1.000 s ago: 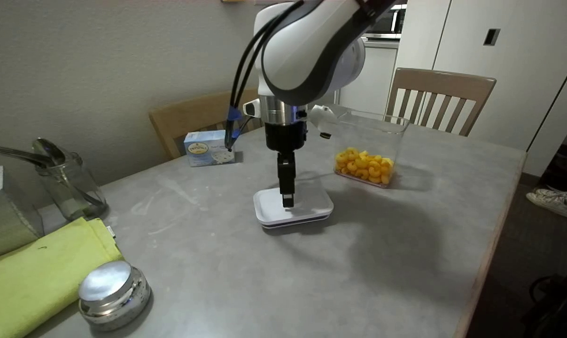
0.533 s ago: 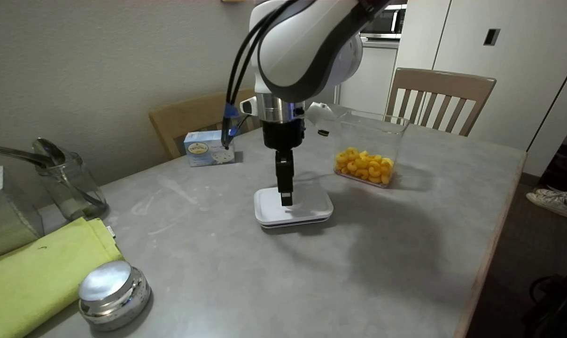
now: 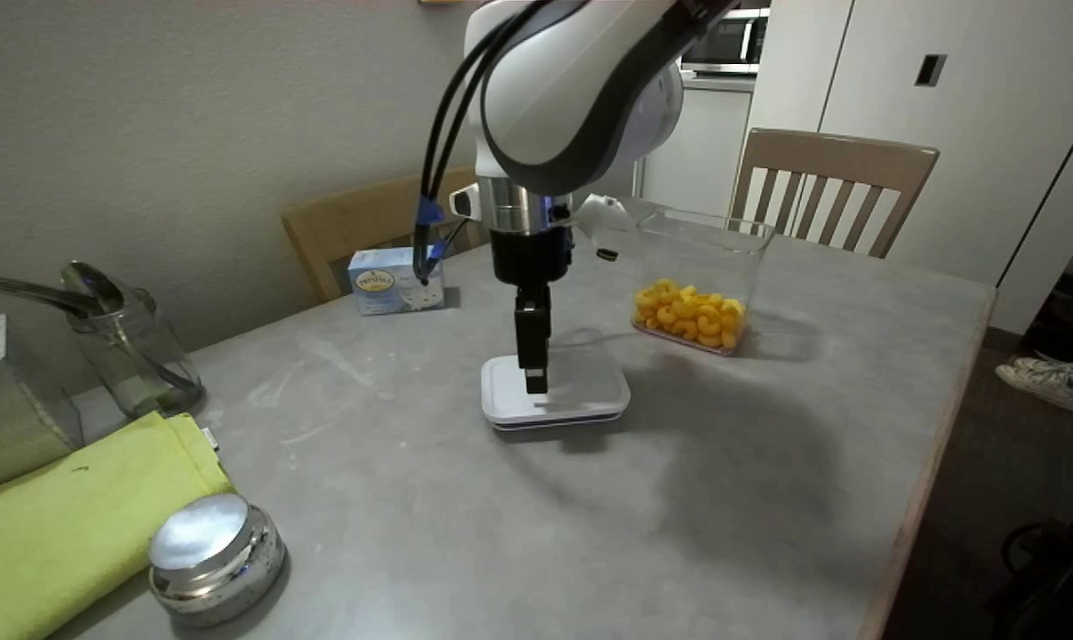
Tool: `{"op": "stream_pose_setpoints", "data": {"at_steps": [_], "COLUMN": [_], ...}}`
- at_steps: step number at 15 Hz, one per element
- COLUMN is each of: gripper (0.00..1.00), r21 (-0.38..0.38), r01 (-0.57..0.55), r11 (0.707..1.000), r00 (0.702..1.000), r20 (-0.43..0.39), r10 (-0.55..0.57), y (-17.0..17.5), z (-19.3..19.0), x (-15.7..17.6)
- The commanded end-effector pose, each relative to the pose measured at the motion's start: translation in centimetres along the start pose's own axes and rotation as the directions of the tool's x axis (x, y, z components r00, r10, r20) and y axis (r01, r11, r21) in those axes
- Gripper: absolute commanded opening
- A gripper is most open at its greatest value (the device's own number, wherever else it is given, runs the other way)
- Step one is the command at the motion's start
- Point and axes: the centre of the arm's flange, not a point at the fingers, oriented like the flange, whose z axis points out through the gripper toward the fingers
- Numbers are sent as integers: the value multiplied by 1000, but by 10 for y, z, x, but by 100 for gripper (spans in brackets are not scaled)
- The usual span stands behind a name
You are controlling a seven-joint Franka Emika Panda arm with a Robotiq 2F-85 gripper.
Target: Put the white lid on top of the food container
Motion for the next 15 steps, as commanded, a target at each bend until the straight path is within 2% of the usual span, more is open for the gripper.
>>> {"op": "stream_pose_setpoints", "data": {"at_steps": [1,2,5,7,8,9,10,11,12,15], "gripper": [82,74,62,63,55,38,37,30,26,26], "r21": [-7,-6,-7,-8,-9,-10,-11,-14,-16,-22], "r01": [-13,-16,-22,-27,-29,-30,-31,-33,-34,-44], "r11": [1000,1000,1000,1000,1000,1000,999,999,999,999], "r00": [1000,1000,999,999,999,999,999,999,999,999], "r20": [24,26,26,25,25,26,25,23,22,17], "r10": [13,16,22,27,29,30,31,33,35,44], "y": [-7,-8,-9,-10,-10,-10,-10,-10,-10,-7], "z": [-1,-1,-1,-2,-2,-2,-2,-4,-4,-6], "x": [-7,-8,-9,-9,-10,-10,-10,-10,-10,-9]}}
